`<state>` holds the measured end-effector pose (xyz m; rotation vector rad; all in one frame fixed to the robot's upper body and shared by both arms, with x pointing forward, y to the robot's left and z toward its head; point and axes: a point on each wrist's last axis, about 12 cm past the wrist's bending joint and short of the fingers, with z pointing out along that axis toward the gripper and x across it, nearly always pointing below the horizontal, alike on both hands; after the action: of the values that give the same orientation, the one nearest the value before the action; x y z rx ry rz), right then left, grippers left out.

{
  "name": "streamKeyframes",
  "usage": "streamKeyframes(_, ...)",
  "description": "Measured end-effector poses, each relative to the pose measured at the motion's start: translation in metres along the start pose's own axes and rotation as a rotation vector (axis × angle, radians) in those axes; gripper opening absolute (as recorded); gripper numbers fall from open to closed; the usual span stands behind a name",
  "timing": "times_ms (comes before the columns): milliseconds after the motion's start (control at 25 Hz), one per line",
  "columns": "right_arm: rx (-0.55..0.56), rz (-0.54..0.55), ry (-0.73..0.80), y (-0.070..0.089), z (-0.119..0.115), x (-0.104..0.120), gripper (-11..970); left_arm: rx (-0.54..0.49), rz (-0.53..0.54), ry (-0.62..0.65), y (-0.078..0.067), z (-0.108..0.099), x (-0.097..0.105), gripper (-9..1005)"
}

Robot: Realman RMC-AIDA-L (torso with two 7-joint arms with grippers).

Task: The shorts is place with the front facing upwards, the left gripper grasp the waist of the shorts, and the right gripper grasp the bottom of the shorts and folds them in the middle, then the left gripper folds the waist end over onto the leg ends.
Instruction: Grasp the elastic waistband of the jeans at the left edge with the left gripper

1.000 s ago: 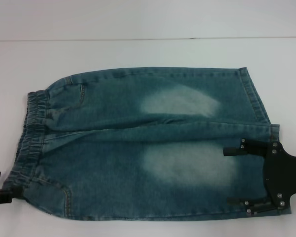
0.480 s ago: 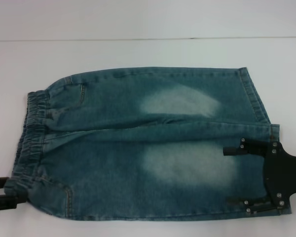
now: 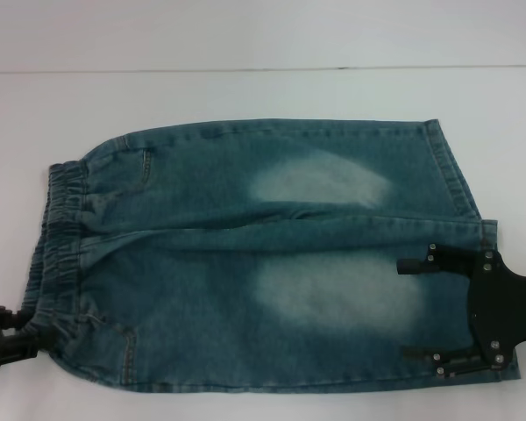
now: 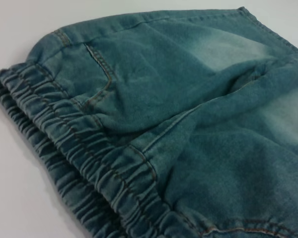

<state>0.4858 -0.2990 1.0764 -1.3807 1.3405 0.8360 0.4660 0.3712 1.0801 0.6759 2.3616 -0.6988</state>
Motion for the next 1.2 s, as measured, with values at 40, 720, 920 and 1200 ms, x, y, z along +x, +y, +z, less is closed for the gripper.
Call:
streamKeyframes(40,0.000,0.000,0.000,0.000,0.000,0.000,924,0.001,-0.001,0.001,0.000,0.001,0.000,601)
streamKeyframes(720,0.006,0.046,-0.007,0.000,-0.003,-0.001,925,-0.009,-0.007,0.005,0.002,0.010,-0.003,239)
streamKeyframes(920,0.023,0.128,0.020,-0.007,-0.013,-0.008,924,-0.002,-0.025,-0.006,0.002,0.012,-0.006,115)
streamKeyframes(1200,0.048,0.339,0.147,-0.021,-0.033,-0.025,924,-0.003,-0.052,-0.031,0.003,0.013,-0.009,60)
